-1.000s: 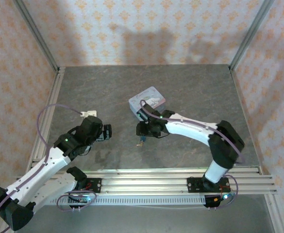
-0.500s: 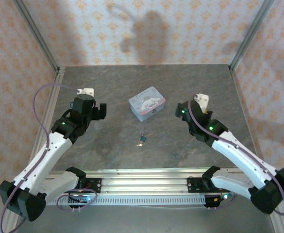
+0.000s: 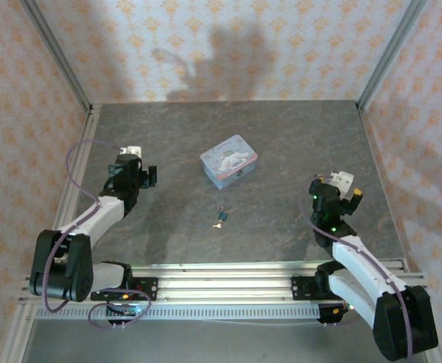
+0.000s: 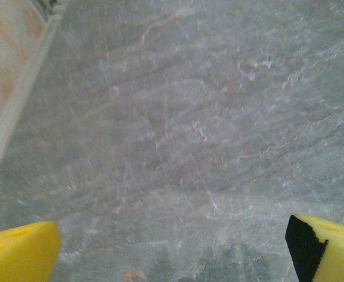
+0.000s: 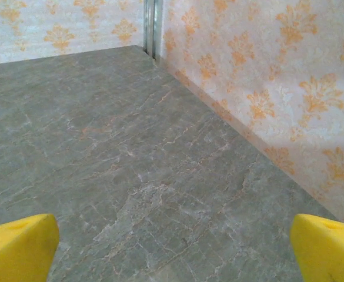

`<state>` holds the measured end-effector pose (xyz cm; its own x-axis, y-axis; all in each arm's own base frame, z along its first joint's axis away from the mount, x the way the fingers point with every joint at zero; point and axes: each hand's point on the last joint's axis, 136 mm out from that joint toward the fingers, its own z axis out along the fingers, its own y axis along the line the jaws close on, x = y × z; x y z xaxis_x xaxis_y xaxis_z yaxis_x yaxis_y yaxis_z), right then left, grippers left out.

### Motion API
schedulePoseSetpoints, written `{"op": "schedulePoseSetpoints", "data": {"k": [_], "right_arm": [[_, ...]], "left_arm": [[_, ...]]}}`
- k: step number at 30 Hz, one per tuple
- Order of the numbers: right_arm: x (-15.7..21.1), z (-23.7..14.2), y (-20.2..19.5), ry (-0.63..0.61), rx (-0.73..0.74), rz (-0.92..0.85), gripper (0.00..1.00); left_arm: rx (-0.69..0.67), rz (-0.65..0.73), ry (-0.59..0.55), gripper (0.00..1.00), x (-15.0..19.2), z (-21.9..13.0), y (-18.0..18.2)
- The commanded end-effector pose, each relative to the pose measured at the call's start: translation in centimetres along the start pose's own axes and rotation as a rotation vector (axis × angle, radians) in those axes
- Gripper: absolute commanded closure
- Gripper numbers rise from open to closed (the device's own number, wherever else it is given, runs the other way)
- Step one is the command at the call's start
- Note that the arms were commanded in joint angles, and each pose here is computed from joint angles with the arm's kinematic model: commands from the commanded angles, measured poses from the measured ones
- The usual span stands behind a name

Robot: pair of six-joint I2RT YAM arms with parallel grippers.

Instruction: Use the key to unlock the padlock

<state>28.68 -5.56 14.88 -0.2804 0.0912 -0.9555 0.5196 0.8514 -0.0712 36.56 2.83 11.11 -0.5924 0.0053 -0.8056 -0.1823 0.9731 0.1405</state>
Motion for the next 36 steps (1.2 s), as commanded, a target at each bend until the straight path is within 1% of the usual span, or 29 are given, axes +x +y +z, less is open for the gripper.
{"op": "schedulePoseSetpoints", "data": {"k": [1,4,9,10,12,14,17,19,20,21,23,26,27,29,36], "right_arm": [[-2.5,0.6,1.0,-0.123,-0.076,0.122,0.0],[-1.9,1.6,1.5,-0.124,-0.101,0.137,0.0],[-0.7,3.1,3.9,-0.102,-0.191,0.147,0.0],[-0.2,3.5,4.4,-0.093,-0.201,0.13,0.0],[-0.2,4.0,5.0,-0.09,-0.209,0.09,0.0],[-0.3,4.7,5.1,-0.097,-0.199,0.089,0.0],[2.0,6.5,5.5,-0.052,-0.183,0.078,0.0],[2.0,7.1,5.8,-0.076,-0.176,0.08,0.0],[1.9,7.3,5.8,-0.056,-0.169,0.078,0.0],[2.2,7.6,5.8,0.001,-0.149,0.068,0.01],[2.2,8.8,6.1,0.018,-0.125,0.051,0.0],[2.6,9.0,5.8,0.054,-0.129,0.059,0.0],[2.3,8.9,5.7,0.037,-0.133,0.068,0.0],[2.5,8.9,5.8,0.052,-0.133,0.06,0.0],[2.4,8.9,5.8,0.047,-0.134,0.063,0.0]], "left_arm": [[0.071,-0.127,-0.189,0.0,-3.0,0.2,-0.3],[0.058,-0.127,-0.227,0.0,-2.4,0.8,-0.1],[0.07,-0.119,-0.21,0.0,-0.9,3.0,-0.7],[0.067,-0.111,-0.191,0.0,-0.5,3.1,-0.8],[0.066,-0.113,-0.209,0.0,-0.5,3.2,-0.8],[0.066,-0.107,-0.217,0.0,-0.1,3.1,-1.0],[0.063,-0.104,-0.215,0.0,-0.2,3.1,-1.0],[0.059,-0.099,-0.213,0.0,-0.1,3.2,-1.1],[0.055,-0.094,-0.213,0.0,-0.1,3.1,-1.1],[0.052,-0.092,-0.213,0.0,-0.2,3.1,-1.1],[0.05,-0.091,-0.212,0.0,-0.2,3.1,-1.1],[0.048,-0.09,-0.214,0.0,-0.2,3.1,-1.1],[0.049,-0.089,-0.215,0.0,-0.3,3.1,-1.2],[0.048,-0.091,-0.215,0.0,-0.3,3.1,-1.1],[0.049,-0.091,-0.214,0.0,-0.2,3.1,-1.2]]}}
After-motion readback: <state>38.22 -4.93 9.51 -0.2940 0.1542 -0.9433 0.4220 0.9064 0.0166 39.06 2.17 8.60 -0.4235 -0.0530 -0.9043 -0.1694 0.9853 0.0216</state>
